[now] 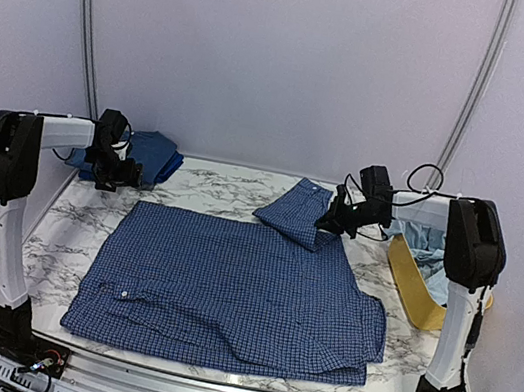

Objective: Fold and stack the mixed laundry pile
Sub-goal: Pick up the 1/3-folded T-shirt from the center of the board.

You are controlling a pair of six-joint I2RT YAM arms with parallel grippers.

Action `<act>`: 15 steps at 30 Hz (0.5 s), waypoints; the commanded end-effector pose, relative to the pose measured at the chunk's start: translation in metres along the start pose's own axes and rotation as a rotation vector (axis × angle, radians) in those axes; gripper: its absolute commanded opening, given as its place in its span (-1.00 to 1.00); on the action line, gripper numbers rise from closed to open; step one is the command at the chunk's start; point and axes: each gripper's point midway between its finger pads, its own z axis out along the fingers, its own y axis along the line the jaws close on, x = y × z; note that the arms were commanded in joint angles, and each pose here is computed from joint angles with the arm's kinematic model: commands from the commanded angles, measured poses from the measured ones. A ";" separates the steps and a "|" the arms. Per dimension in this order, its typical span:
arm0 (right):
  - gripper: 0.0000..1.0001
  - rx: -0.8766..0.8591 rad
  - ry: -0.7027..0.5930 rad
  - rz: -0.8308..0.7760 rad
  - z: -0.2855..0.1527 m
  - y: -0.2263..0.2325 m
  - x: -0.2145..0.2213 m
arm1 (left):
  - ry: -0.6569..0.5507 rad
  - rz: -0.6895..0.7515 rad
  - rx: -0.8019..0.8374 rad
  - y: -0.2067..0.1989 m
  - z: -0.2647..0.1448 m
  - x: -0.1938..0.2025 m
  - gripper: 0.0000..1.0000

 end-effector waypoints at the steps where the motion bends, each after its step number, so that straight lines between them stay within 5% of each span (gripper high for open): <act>1: -1.00 -0.085 -0.070 -0.047 -0.019 0.029 -0.019 | 0.075 -0.002 0.006 0.003 0.019 0.021 0.69; 10: -1.00 -0.089 -0.071 -0.035 -0.020 0.023 -0.030 | 0.118 0.021 0.081 -0.007 0.042 0.028 0.23; 15: -1.00 -0.078 -0.082 -0.030 -0.021 0.016 -0.039 | 0.140 0.045 0.148 -0.016 0.050 0.035 0.13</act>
